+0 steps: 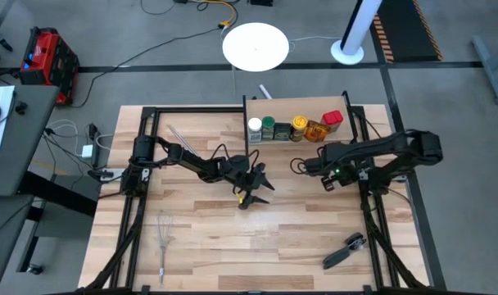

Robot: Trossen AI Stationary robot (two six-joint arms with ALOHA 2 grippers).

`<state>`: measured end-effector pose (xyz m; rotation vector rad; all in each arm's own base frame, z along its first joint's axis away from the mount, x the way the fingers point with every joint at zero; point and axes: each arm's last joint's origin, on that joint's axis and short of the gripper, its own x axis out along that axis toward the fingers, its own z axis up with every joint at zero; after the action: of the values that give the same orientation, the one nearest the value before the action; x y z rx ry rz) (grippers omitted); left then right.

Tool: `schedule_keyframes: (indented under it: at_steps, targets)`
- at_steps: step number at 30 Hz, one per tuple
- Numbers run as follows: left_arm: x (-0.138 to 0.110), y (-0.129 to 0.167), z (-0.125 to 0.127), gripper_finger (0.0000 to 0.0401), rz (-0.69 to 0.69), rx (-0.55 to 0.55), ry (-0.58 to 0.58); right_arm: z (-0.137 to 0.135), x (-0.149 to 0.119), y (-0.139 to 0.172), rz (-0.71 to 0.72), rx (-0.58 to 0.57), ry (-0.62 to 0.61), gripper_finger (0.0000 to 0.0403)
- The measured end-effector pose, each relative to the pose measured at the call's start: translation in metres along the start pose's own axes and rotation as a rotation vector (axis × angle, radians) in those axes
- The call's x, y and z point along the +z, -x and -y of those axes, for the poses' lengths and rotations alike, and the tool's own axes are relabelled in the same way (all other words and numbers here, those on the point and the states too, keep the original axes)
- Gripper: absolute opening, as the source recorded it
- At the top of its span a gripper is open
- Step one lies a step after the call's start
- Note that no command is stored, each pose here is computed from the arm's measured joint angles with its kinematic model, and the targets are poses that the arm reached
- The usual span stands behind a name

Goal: Shelf spices
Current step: Put the transparent seasoning bottle on the shelf

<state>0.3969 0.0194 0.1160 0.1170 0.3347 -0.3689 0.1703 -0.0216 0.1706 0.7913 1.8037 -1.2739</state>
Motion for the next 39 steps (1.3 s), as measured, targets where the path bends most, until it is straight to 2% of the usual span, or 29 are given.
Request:
schedule_keyframes:
  at_steps: [4, 11, 20, 25, 28, 32, 35, 39]
  targets:
    - [-0.001, 0.000, 0.000, 0.0256, -0.005, -0.010, 0.002, -0.010, 0.003, -0.006, 0.007, -0.042, 0.025, 0.0011]
    - [-0.001, 0.000, 0.001, 0.0256, -0.005, -0.015, 0.003, -0.013, 0.006, -0.017, -0.051, -0.268, 0.042, 0.0005]
    - [-0.001, 0.000, 0.001, 0.0256, -0.005, -0.023, 0.006, -0.044, 0.025, -0.041, -0.037, -0.155, 0.126, 0.0003]
    - [-0.002, 0.000, 0.000, 0.0256, -0.010, -0.025, 0.009, -0.056, 0.021, -0.034, -0.058, -0.105, 0.207, 0.0003]
    - [-0.002, 0.000, 0.000, 0.0256, -0.010, -0.022, 0.010, -0.050, 0.012, -0.017, -0.015, -0.193, 0.202, 0.0002]
    - [-0.001, 0.000, 0.000, 0.0256, -0.011, -0.017, 0.011, -0.035, 0.007, 0.003, 0.060, -0.285, 0.118, 0.0002]
    - [-0.001, 0.000, 0.000, 0.0256, -0.010, -0.019, 0.013, -0.028, 0.014, 0.003, 0.055, -0.256, 0.069, 0.0002]
    - [-0.002, 0.000, 0.001, 0.0256, -0.011, -0.026, 0.013, -0.027, 0.029, -0.015, 0.034, -0.227, 0.064, 0.0002]
